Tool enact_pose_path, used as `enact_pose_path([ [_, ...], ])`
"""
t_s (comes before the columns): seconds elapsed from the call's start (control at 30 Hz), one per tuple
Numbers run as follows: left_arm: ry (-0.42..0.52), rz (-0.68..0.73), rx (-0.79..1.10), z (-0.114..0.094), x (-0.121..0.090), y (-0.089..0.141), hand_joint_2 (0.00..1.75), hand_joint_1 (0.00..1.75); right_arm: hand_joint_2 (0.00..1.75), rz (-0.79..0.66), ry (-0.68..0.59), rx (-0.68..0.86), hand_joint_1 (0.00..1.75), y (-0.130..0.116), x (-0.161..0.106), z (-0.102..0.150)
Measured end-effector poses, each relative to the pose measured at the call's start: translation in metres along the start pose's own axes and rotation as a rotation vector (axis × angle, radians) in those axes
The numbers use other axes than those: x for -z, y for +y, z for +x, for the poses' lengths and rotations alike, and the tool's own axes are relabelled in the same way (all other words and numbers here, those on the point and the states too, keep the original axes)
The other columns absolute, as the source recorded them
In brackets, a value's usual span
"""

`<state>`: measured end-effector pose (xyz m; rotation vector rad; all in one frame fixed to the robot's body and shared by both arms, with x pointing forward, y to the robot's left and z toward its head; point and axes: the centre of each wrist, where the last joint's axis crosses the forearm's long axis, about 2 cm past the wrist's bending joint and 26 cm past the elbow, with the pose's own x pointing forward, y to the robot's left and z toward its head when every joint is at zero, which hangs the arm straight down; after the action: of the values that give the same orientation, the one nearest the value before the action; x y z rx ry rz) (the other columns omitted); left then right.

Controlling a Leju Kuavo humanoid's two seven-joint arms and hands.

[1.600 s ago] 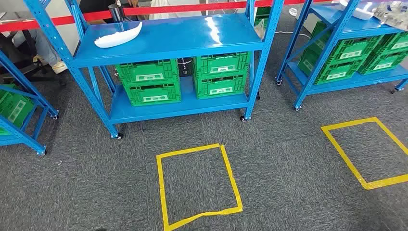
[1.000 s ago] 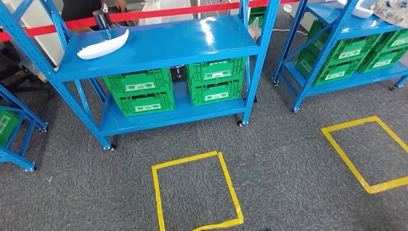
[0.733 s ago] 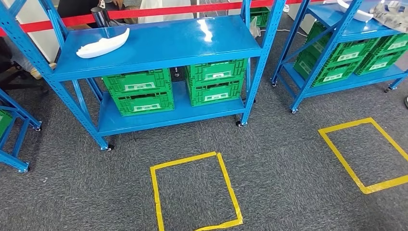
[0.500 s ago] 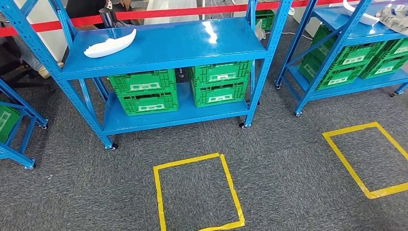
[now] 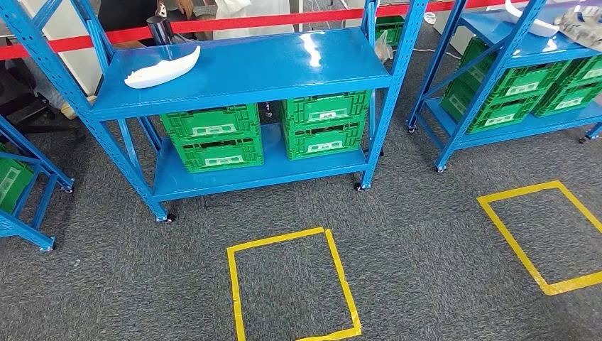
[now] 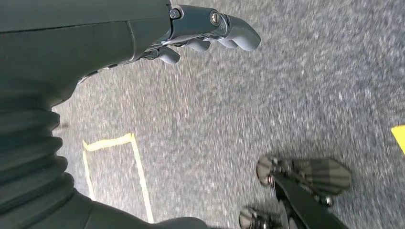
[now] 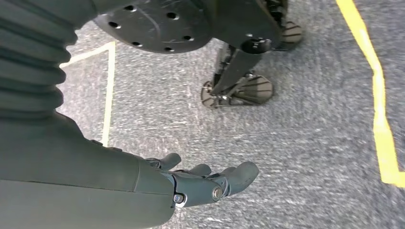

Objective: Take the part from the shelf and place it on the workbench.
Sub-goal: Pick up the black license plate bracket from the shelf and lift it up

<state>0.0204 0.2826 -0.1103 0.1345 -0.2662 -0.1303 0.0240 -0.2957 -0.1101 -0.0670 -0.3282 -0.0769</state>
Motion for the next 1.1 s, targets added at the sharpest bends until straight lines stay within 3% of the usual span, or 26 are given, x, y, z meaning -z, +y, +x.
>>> enact_pose_path([
  [0.3, -0.013, 0.079, 0.108, 0.012, 0.001, -0.009, 1.75, 0.00, 1.75, -0.047, -0.030, 0.062, 0.00, 0.006, 0.002, 0.008],
  [0.43, -0.020, 0.108, 0.154, 0.018, 0.001, -0.014, 0.00, 0.00, 0.00, -0.062, -0.042, 0.095, 0.00, 0.010, 0.003, 0.010],
  [0.87, -0.084, 0.175, 0.336, 0.040, 0.000, -0.034, 0.00, 0.00, 0.00, -0.084, -0.070, 0.199, 0.00, 0.027, 0.004, 0.016],
  [1.1, -0.174, 0.213, 0.436, 0.055, -0.001, -0.043, 0.00, 0.00, 0.00, -0.077, -0.067, 0.245, 0.00, 0.038, 0.004, 0.018],
])
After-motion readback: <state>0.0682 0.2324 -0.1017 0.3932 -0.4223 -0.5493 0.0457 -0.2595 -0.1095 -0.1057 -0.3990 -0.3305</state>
